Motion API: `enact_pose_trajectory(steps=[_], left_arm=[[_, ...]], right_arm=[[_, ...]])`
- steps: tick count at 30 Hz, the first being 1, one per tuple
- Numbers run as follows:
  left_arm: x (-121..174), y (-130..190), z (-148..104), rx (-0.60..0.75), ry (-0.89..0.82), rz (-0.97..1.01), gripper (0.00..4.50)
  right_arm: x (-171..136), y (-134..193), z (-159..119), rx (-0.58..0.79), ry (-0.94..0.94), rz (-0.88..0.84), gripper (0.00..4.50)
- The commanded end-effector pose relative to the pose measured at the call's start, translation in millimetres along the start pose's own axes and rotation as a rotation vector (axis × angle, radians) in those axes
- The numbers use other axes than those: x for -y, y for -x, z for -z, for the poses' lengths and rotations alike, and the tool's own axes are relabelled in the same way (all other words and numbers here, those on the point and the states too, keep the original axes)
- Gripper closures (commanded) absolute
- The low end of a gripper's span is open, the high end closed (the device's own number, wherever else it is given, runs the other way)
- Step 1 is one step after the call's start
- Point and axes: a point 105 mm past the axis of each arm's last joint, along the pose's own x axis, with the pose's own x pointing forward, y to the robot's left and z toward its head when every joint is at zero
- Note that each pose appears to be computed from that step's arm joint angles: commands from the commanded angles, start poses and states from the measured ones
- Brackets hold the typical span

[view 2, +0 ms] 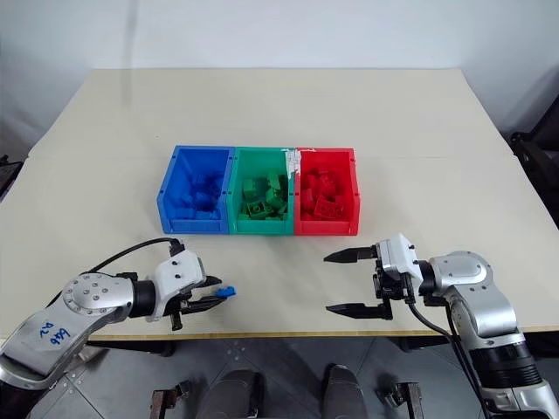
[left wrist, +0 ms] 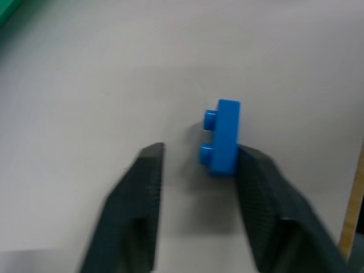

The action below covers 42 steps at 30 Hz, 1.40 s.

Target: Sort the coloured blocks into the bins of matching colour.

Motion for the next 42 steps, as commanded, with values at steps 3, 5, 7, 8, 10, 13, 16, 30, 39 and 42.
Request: enact_pose_trajectory(steps=[3, 5, 7, 8, 10, 13, 16, 30, 39, 42], left_arm=[[0, 7, -24, 0.236, 0.087, 0.016, 4.17], [-12, 20, -27, 0.284, 0.059, -0.039, 4.17], [-37, 36, -34, 0.370, 0.109, -0.162, 4.17], [-50, 44, -40, 0.424, 0.128, -0.222, 4.17], [-75, 55, -52, 0.489, 0.130, -0.341, 4.17], [-101, 61, -63, 0.539, 0.139, -0.450, 4.17], [-119, 54, -72, 0.549, 0.123, -0.457, 4.17], [-93, 96, -53, 0.621, 0.030, -0.465, 0.10], [-56, 173, 50, 0.444, 0.184, -0.587, 0.04], [-49, 180, 73, 0.384, 0.230, -0.622, 0.04]], right_arm=[[0, 8, -3, 0.011, 0.014, 0.047, 0.00], [1, 10, -4, 0.023, 0.011, 0.084, 0.00], [6, 11, -8, 0.060, 0.014, 0.145, 0.00], [10, 11, -11, 0.092, 0.016, 0.189, 0.00], [21, 12, -19, 0.165, 0.019, 0.291, 0.00], [33, 14, -29, 0.247, 0.033, 0.414, 0.00], [42, 16, -31, 0.267, 0.061, 0.500, 0.00], [44, 3, -34, 0.210, 0.123, 0.341, 0.00], [30, -21, -24, 0.112, 0.129, 0.013, 0.00], [26, -27, -23, 0.096, 0.136, -0.050, 0.00]])
